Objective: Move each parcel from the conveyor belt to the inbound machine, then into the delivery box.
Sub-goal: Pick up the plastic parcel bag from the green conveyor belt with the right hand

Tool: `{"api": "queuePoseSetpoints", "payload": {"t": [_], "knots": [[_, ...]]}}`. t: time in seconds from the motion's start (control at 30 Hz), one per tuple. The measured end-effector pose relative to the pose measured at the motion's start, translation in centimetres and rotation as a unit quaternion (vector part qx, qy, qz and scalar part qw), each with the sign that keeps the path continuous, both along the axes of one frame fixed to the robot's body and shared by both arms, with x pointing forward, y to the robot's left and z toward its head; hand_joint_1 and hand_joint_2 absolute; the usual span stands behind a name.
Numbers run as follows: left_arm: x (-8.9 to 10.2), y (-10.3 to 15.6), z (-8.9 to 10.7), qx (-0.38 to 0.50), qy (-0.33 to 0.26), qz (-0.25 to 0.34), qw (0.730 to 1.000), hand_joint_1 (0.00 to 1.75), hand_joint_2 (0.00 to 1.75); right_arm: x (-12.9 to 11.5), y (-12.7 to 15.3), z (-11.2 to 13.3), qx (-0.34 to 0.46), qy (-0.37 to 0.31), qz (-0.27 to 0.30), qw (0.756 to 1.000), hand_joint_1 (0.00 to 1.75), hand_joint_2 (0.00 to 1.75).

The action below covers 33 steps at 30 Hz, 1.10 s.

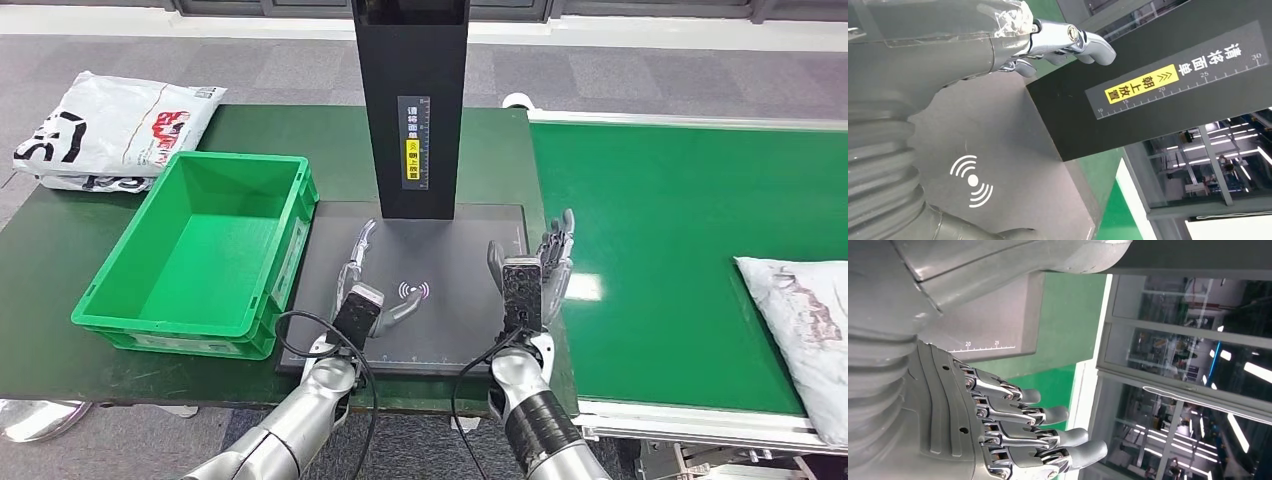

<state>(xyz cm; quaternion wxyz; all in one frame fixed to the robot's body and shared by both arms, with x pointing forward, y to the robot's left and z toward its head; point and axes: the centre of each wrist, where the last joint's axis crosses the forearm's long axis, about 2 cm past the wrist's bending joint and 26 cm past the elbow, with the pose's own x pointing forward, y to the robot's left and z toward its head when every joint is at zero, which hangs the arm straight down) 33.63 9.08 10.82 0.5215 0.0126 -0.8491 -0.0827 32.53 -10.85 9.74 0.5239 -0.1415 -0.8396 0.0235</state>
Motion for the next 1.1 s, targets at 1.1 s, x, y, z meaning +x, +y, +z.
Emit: {"api": "queuePoseSetpoints", "payload": {"t": [1.1], "knots": [[4.1, 5.0, -0.4, -0.042, 0.097, 0.068, 0.992, 0.00, 1.75, 2.0, -20.1, 0.5, -0.371, 0.081, -0.307, 0.873, 0.00, 1.75]]}}
